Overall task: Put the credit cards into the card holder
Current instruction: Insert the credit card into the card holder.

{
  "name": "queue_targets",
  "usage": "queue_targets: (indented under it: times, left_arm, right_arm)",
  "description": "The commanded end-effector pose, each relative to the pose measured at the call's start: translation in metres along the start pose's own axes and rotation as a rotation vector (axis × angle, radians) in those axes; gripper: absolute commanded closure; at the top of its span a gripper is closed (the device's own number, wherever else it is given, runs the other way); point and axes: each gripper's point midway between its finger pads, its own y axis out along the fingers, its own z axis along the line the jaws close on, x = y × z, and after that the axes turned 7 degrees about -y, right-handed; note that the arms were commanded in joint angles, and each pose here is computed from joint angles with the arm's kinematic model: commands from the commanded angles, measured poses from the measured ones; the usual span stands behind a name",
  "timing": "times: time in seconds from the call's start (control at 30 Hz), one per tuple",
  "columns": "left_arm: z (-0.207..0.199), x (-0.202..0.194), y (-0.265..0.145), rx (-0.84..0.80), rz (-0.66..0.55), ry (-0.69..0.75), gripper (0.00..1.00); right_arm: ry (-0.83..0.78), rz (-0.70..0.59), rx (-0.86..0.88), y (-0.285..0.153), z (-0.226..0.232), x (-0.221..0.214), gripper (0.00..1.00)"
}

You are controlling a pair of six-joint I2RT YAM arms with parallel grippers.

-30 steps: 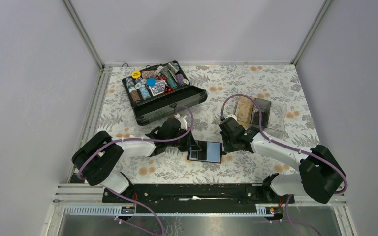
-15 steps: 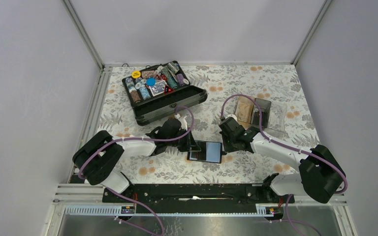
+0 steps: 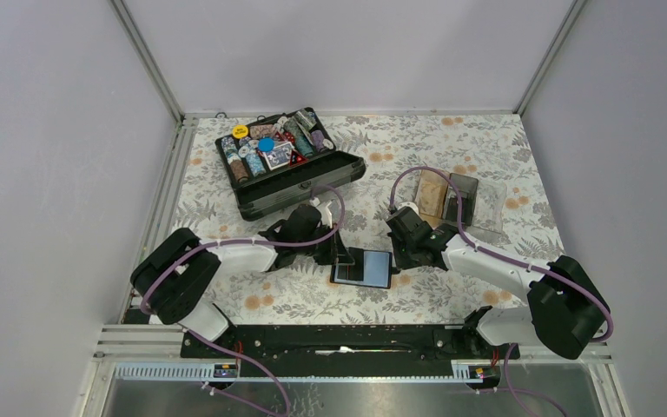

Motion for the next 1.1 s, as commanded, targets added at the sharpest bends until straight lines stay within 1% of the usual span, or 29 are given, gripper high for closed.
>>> queue_targets:
  times: [0.0,0.27,0.63,1.07]
  left_arm:
    - [-0.015,0.013,0.004,-0.058,-0.024,0.022,1.00]
    - [-0.016,0.009,0.005,-0.078,-0.014,0.007,1.00]
    - [-0.007,0.000,0.009,-0.049,0.006,-0.006,1.00]
    - [0.006,-0.004,0.009,0.001,-0.015,-0.080,1.00]
  right_arm:
    - [0.001,-0.007,-0.001,-0.003,0.003,0.007,1.00]
    - [0.000,0.001,-0.003,-0.002,0.004,0.006,1.00]
    - [0.001,0.005,-0.011,-0.002,0.002,0.004,1.00]
    - [0.004,0.003,-0.022,-0.004,-0.001,0.005,1.00]
